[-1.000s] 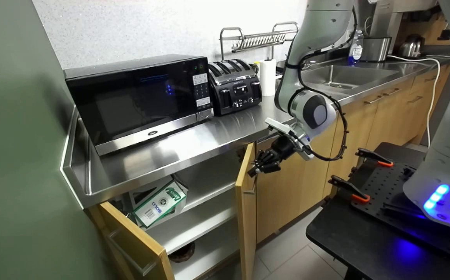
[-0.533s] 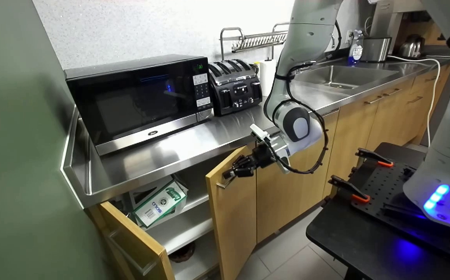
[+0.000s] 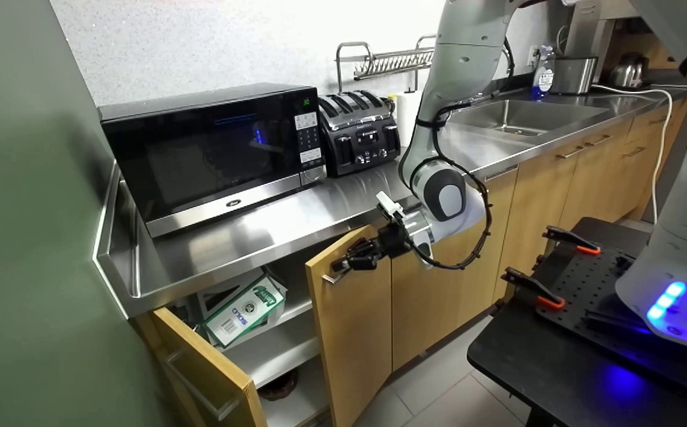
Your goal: Close the right door of the cabinet
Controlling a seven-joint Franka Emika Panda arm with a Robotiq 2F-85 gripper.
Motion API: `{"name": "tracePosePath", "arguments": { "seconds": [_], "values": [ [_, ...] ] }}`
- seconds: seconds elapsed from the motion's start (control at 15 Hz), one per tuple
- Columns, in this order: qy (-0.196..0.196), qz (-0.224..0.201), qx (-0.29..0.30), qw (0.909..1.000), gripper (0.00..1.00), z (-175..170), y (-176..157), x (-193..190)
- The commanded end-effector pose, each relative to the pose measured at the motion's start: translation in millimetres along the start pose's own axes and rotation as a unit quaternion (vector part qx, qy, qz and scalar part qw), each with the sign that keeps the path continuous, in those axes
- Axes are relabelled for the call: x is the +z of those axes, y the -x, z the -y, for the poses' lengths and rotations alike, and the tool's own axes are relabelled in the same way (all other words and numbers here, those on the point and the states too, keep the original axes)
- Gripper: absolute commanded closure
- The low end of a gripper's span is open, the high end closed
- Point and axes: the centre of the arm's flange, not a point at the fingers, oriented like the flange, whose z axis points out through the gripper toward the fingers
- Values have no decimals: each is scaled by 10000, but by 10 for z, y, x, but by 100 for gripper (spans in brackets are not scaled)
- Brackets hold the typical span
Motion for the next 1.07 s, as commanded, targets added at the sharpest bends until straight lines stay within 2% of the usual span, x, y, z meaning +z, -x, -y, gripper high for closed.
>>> {"name": "tracePosePath", "arguments": {
  "seconds": [0.0,0.33,0.47,0.73,1.0],
  "values": [
    [-228,159,2,9996,100,164,100,-113],
    [-697,301,174,9970,100,708,93,-466],
    [-703,391,231,9965,100,813,112,-516],
    [113,329,-77,9994,100,425,267,-533],
    [774,-118,-562,9953,100,3,521,-705]
  ]
}}
